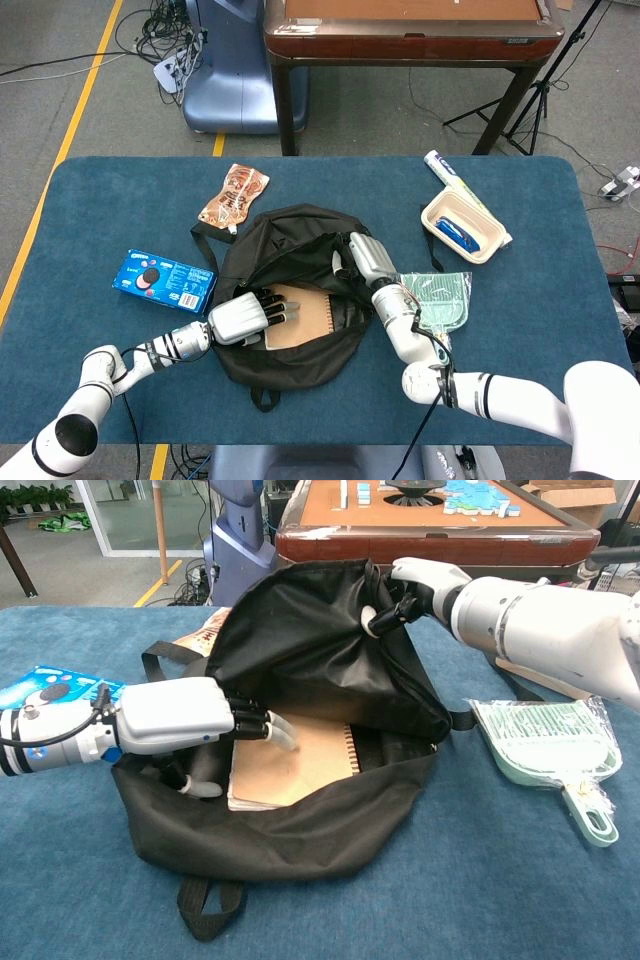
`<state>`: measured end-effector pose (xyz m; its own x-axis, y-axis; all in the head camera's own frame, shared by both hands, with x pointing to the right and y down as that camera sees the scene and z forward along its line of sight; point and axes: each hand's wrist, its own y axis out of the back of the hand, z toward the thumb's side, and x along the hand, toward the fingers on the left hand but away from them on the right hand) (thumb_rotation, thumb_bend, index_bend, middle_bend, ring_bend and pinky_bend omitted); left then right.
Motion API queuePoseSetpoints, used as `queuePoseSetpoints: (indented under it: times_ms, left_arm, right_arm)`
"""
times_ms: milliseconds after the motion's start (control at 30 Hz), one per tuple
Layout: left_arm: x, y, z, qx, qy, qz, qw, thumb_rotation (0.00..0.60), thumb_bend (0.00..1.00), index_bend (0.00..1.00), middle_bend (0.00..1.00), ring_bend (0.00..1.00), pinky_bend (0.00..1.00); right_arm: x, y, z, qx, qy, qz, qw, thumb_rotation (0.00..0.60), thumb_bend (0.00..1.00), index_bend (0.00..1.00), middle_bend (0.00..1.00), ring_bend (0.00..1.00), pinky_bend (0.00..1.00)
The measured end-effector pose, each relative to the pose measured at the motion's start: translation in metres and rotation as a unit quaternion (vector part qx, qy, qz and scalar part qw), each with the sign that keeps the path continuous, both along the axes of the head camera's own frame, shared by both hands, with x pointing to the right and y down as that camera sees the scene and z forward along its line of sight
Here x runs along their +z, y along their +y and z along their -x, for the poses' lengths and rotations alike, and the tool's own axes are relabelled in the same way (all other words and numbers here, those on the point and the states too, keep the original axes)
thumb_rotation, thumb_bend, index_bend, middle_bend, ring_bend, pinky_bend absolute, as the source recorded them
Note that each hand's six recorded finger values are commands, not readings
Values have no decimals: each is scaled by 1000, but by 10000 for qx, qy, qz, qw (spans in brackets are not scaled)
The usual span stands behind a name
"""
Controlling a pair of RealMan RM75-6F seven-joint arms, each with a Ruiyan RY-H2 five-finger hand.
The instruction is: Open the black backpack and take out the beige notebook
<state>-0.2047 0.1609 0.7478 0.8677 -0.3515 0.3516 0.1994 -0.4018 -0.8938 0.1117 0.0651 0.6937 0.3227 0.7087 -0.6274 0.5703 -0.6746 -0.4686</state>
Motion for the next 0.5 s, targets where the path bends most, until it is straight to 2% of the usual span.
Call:
queuePoseSetpoints:
  times_ms: [300, 500]
  left_arm:
    - [7, 1, -7, -70, -42, 62, 9999, 600, 214, 168, 144, 160, 248]
    - [9, 1, -13, -268, 59, 240, 9993, 600, 213, 184, 144, 159, 243]
  right_arm:
    - [1, 0, -1, 69, -24, 74, 9999, 600, 740, 635, 388, 224, 30]
    - [3, -1, -3, 99, 6, 70, 9999, 600, 741, 635, 388, 224, 30]
